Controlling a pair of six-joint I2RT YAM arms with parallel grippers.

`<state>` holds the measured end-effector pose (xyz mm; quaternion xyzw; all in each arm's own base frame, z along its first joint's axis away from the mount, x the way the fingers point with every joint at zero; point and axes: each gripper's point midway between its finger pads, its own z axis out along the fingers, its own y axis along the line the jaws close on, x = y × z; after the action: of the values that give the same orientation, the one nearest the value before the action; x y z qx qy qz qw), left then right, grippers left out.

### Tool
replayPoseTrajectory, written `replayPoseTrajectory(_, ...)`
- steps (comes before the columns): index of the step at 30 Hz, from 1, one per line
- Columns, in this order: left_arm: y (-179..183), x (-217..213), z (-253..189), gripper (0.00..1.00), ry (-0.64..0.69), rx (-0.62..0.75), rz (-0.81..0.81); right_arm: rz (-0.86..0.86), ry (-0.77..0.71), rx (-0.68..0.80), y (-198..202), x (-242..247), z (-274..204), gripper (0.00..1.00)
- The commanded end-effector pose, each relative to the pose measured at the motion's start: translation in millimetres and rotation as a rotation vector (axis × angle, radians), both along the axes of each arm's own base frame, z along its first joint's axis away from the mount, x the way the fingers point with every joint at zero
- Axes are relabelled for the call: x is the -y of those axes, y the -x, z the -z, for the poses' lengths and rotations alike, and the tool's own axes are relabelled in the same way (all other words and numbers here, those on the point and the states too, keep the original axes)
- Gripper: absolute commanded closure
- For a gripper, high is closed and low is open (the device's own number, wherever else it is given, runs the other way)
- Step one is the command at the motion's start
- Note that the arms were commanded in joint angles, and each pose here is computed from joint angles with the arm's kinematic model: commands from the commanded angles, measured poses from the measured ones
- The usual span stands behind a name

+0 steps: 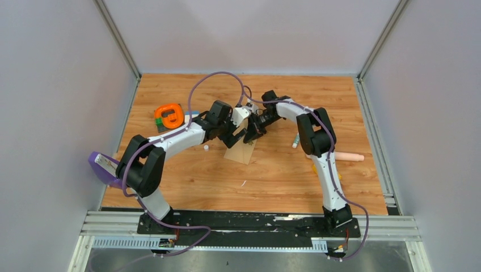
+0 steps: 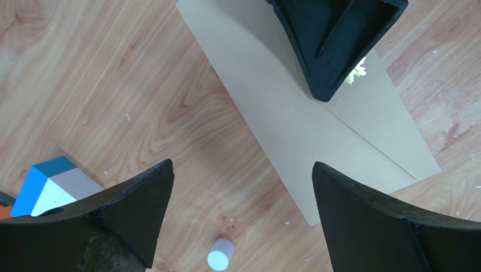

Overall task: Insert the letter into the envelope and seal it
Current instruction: Seal the envelope flap on the envelope.

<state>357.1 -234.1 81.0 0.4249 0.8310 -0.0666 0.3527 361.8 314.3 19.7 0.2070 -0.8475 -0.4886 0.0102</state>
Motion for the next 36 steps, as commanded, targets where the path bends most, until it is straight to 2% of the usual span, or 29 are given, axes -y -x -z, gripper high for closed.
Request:
replayPoseTrajectory(1, -5, 4, -11, 0.00, 0.037, 0.029, -0.010, 0.027, 0.117, 0.032, -10, 4, 30, 1.00)
replayPoseTrajectory(9, -7, 2, -8, 0.00, 0.033, 0.029, -0.033, 0.036, 0.195, 0.058, -13, 11, 40, 1.00)
replayPoseTrajectory(15, -3, 5, 8, 0.00, 0.036, -0.030, -0.038, 0.031, 0.204, 0.057, -12, 11, 41, 1.00)
replayPoseTrajectory(17, -1, 9, 7, 0.00, 0.069, -0.054, -0.027, 0.031, 0.203, 0.055, -11, 11, 40, 1.00)
replayPoseTrajectory(24, 19, 19, 0, 0.01, 0.377, -0.323, 0.039, 0.028, 0.190, 0.050, -10, 9, 37, 1.00)
replayPoseTrajectory(28, 27, 18, 7, 0.08, 0.442, -0.422, 0.044, 0.028, 0.177, 0.049, -10, 8, 33, 1.00)
replayPoseTrajectory(30, 29, 18, 13, 0.22, 0.440, -0.439, 0.039, 0.028, 0.173, 0.049, -10, 7, 32, 1.00)
replayPoseTrajectory(31, 28, 17, 16, 0.34, 0.433, -0.444, 0.030, 0.027, 0.171, 0.047, -10, 7, 32, 1.00)
replayPoseTrajectory(33, 22, 12, 22, 0.43, 0.406, -0.431, 0.003, 0.027, 0.169, 0.046, -10, 7, 32, 1.00)
replayPoseTrajectory(36, 9, 2, 31, 0.44, 0.342, -0.388, -0.066, 0.027, 0.168, 0.048, -10, 7, 30, 1.00)
